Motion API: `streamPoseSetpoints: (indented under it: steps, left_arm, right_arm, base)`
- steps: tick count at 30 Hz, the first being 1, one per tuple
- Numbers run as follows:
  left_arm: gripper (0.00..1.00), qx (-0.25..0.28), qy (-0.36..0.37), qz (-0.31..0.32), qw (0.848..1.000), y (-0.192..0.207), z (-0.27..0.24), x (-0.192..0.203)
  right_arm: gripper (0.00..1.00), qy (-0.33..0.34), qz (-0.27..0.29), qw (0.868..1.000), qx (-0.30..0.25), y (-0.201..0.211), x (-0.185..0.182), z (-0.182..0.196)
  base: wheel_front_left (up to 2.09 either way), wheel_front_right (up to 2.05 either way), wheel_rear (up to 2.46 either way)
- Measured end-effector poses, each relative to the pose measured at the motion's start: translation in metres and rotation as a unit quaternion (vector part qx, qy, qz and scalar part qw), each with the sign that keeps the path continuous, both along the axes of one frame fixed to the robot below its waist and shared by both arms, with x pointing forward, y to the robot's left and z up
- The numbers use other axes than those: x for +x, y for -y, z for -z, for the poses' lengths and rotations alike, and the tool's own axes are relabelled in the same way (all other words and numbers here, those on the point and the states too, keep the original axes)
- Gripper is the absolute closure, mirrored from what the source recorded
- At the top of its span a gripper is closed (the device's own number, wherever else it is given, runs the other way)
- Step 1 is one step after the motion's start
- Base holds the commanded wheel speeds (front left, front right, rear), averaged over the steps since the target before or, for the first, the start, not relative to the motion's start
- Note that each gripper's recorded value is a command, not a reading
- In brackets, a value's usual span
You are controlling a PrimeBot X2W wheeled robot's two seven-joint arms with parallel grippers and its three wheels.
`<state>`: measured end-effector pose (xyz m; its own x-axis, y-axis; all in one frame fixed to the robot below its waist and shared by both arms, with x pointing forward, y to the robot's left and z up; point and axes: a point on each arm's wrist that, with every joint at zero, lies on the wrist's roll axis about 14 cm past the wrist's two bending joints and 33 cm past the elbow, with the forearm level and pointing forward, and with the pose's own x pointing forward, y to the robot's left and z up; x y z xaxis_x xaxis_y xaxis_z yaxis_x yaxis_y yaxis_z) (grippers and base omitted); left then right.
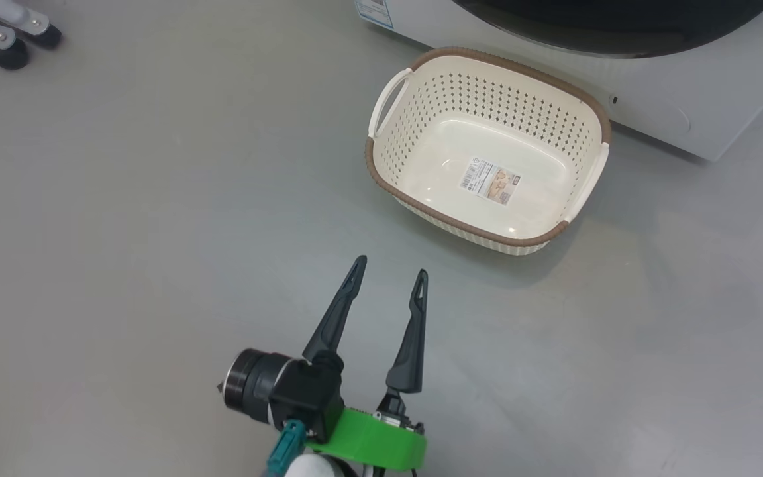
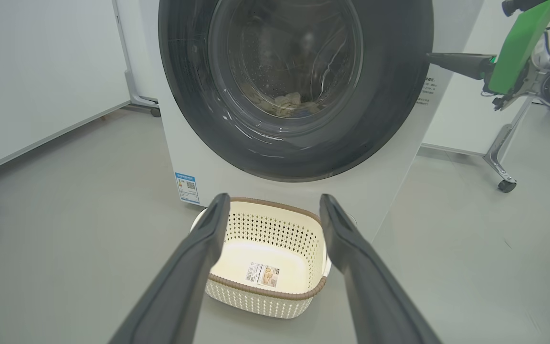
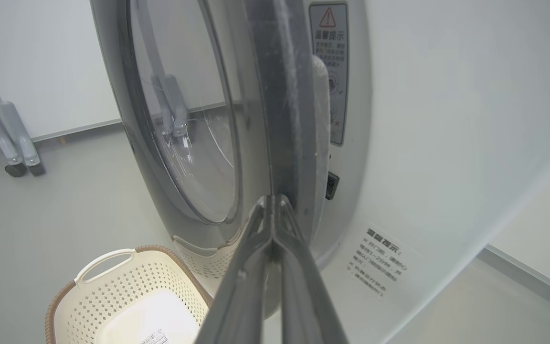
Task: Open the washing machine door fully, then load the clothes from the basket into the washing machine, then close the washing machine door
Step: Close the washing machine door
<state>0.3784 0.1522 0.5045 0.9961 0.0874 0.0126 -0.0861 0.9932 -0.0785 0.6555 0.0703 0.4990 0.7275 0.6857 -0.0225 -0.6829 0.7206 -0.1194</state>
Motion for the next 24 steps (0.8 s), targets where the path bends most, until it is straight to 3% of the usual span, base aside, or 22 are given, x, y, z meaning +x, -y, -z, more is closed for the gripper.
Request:
streamPoseSetpoints:
  steps: [7,15,24]
  left_arm:
    - [0.0,-0.002,0.002,0.011,1.0,0.005,-0.001,0.005]
    - [0.0,-0.006,0.006,0.015,1.0,0.005,-0.005,0.005]
    - [0.0,-0.008,0.009,0.045,0.999,0.02,-0.003,0.015]
  right_arm:
    - [1.0,-0.006,-0.008,1.0,0.016,-0.004,0.001,-0.004]
    - [1.0,0.009,-0.005,0.995,0.103,0.004,-0.008,-0.047]
    - [1.0,-0.027,0.045,0.99,0.133,0.061,-0.06,-0.016]
  base:
    - [-0.01,-0.01,-0.01]
    - [0.0,0.0,0.0]
    - [0.0,0.0,0.0]
